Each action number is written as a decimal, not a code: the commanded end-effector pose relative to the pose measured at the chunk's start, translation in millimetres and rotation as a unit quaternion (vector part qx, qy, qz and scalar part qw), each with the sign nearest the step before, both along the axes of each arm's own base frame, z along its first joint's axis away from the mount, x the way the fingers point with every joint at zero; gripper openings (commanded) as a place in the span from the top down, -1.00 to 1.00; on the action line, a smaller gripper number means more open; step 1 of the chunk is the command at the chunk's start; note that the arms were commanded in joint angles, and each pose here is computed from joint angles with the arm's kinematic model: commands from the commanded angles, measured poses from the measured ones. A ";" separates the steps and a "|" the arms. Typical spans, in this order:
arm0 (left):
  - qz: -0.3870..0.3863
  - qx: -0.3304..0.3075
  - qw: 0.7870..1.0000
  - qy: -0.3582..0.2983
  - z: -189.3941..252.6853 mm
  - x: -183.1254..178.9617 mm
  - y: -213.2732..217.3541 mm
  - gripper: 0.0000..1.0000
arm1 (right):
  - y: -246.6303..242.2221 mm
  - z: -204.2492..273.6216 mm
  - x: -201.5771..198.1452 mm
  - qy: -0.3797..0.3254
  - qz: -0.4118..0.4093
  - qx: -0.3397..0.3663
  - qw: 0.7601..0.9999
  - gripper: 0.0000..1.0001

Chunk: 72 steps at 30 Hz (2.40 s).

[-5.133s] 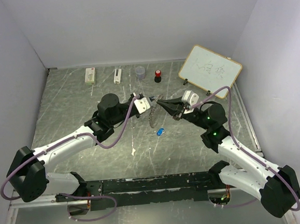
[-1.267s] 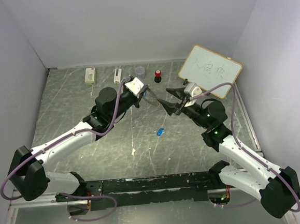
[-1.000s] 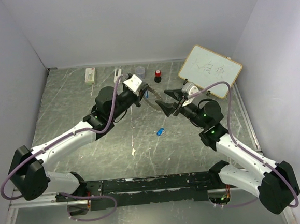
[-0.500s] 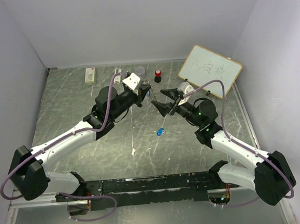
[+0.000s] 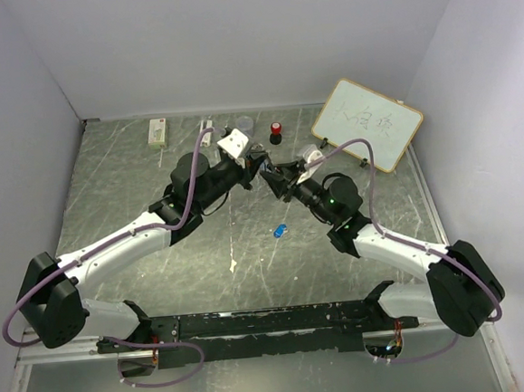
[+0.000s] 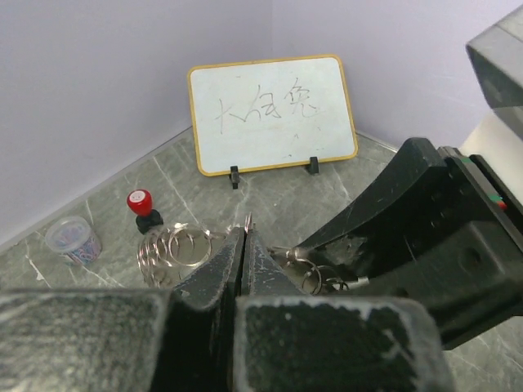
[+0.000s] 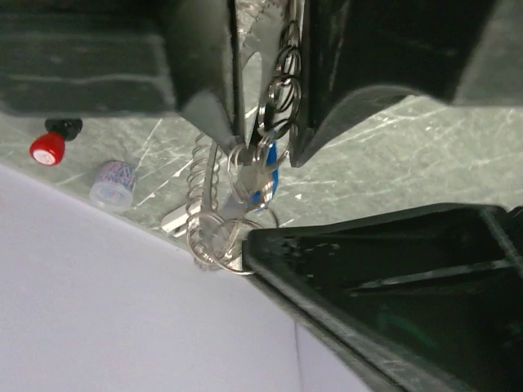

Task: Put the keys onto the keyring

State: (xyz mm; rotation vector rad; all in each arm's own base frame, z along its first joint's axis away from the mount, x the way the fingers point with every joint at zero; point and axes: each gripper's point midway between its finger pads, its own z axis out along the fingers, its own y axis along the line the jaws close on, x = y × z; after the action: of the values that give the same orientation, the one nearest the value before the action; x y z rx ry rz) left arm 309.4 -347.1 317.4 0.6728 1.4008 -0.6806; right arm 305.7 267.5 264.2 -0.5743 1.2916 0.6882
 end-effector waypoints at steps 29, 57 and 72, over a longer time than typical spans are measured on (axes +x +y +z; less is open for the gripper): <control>-0.056 0.210 0.975 0.038 -8.9 22.0 -34.5 0.87 | -47.2 12.5 16.1 -0.116 -0.103 -0.248 0.956 1.00; -0.095 0.391 0.915 -0.024 -35.3 13.3 -28.0 0.87 | -78.3 32.9 4.8 -0.070 -0.169 -0.169 0.968 0.01; -0.156 0.377 0.910 -0.076 -15.8 -12.1 -25.0 0.86 | -83.3 47.9 -16.3 -0.090 -0.104 -0.091 0.986 0.02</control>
State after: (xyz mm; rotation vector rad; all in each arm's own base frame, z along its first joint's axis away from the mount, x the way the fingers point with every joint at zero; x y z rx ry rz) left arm 313.6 -371.8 263.6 1.5448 1.5569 -0.2458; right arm 299.4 182.2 305.6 -0.6092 1.2945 0.2480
